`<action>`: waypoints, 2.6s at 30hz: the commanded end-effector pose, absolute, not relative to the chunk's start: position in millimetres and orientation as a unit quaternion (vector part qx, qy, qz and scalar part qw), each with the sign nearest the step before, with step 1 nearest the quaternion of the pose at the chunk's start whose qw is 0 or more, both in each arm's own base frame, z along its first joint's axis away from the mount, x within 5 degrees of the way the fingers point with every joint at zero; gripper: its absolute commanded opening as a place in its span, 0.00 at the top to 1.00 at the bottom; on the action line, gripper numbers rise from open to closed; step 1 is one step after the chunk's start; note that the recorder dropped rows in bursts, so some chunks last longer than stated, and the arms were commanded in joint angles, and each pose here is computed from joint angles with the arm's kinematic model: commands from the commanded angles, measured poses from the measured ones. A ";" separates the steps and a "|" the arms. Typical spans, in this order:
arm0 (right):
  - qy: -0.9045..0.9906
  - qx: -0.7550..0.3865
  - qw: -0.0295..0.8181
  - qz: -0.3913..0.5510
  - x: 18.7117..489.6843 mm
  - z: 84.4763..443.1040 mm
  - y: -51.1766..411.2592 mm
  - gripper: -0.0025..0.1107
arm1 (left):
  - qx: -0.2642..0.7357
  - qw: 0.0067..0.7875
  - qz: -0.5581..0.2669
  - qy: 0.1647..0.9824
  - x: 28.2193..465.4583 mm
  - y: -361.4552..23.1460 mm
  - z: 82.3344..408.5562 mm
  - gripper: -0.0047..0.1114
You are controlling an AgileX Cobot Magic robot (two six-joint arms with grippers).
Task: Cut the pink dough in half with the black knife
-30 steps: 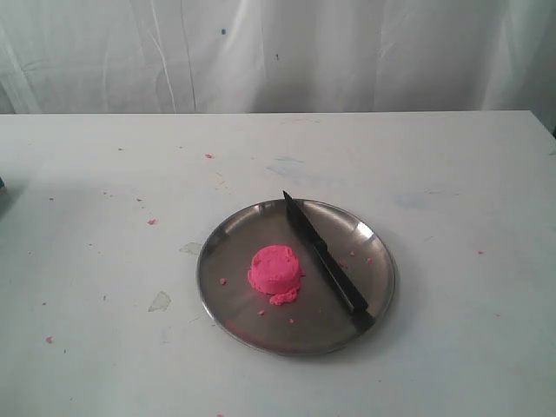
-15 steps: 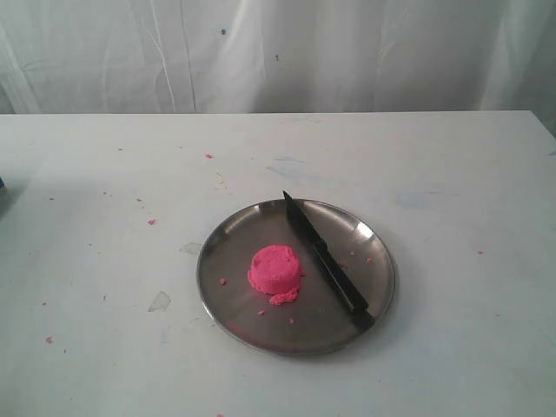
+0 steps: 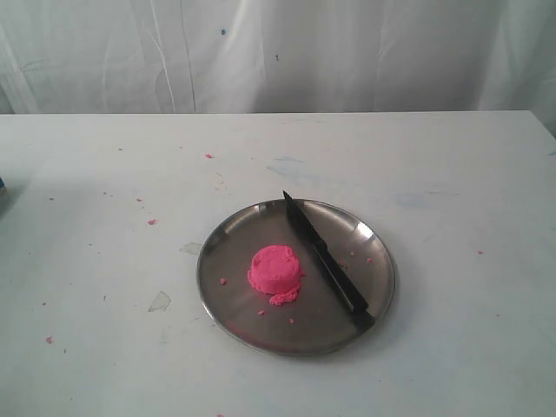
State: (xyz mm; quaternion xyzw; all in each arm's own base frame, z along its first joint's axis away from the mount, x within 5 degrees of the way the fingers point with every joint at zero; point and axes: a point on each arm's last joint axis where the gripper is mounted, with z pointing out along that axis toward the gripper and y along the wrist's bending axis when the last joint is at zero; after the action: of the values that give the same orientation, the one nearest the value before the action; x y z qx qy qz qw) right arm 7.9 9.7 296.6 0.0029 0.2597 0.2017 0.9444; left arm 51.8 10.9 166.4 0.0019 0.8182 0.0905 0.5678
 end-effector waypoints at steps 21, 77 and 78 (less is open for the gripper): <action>0.702 0.059 0.707 0.058 71.4 292.3 -1.1 0.98 | 0.003 0.574 0.089 0.814 51.7 10.6 168.9 0.96; 0.935 -0.292 0.197 0.038 294.0 172.3 173.7 0.63 | 0.003 0.574 0.089 0.814 51.7 10.6 168.9 0.96; 0.936 -0.293 0.193 0.037 294.5 168.7 174.0 0.63 | 0.003 0.574 0.089 0.814 51.7 10.6 168.9 0.96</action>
State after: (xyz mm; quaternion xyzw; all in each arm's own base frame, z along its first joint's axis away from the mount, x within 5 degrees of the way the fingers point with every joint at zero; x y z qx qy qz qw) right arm 292.1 176.3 175.9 -0.2965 0.9319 0.0424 0.2045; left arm 51.8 10.9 166.4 0.0019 0.8182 0.0905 0.5678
